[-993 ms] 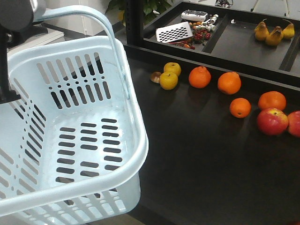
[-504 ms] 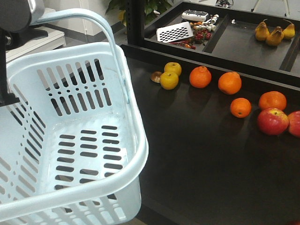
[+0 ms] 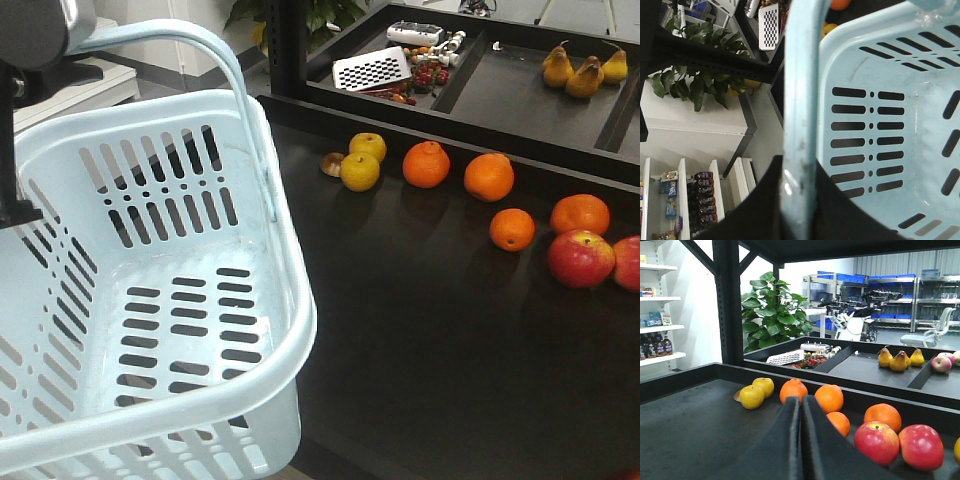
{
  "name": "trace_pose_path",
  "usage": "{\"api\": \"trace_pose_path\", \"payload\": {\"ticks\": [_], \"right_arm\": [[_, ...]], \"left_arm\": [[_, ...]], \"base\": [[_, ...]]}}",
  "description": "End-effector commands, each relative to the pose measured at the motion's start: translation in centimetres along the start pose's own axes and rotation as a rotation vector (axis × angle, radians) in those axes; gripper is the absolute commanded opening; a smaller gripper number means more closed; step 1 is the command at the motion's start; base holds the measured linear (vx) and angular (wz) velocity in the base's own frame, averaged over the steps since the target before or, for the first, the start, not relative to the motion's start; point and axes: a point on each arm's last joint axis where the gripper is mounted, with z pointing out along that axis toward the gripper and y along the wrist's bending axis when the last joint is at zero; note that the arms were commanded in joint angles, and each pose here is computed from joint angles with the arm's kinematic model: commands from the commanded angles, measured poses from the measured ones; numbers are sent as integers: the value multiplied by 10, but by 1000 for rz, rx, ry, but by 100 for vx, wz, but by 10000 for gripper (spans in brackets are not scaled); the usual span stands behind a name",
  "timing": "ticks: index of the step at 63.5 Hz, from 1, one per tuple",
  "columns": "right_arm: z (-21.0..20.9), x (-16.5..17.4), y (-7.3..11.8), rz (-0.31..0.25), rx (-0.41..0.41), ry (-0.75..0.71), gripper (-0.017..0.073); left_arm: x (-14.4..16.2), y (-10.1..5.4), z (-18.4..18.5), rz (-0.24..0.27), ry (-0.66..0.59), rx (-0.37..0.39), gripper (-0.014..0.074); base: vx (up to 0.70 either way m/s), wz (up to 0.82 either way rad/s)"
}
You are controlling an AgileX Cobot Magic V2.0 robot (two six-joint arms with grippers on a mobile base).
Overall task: Pick three apples into basket with both arms
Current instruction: 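Drive the base along the table to the red apples, holding the basket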
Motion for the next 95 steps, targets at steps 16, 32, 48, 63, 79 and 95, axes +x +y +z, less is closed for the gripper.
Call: {"api": "trace_pose_path", "payload": {"ticks": [16, 32, 48, 63, 79, 95], "right_arm": [[-1, -3, 0, -4, 3, -76, -8], [-1, -3, 0, -4, 3, -76, -8], [-1, -3, 0, -4, 3, -76, -8], [-1, -3, 0, -4, 3, -72, -8], [-1, -3, 0, -4, 3, -72, -8], [-1, -3, 0, -4, 3, -72, -8]], "left_arm": [[-3, 14, -15, -17, -73, -99, -6], [-6, 10, -15, -46, -106, -59, -6], [-6, 10, -15, -51, -112, -51, -6], [-4, 10, -15, -36, -86, -61, -6], [-5, 10, -15, -41, -94, -59, -6], [-5, 10, -15, -41, -95, -58, -6]], "base": [[2, -11], [10, -55], [12, -44], [9, -36], [6, -25], [2, -13]]}}
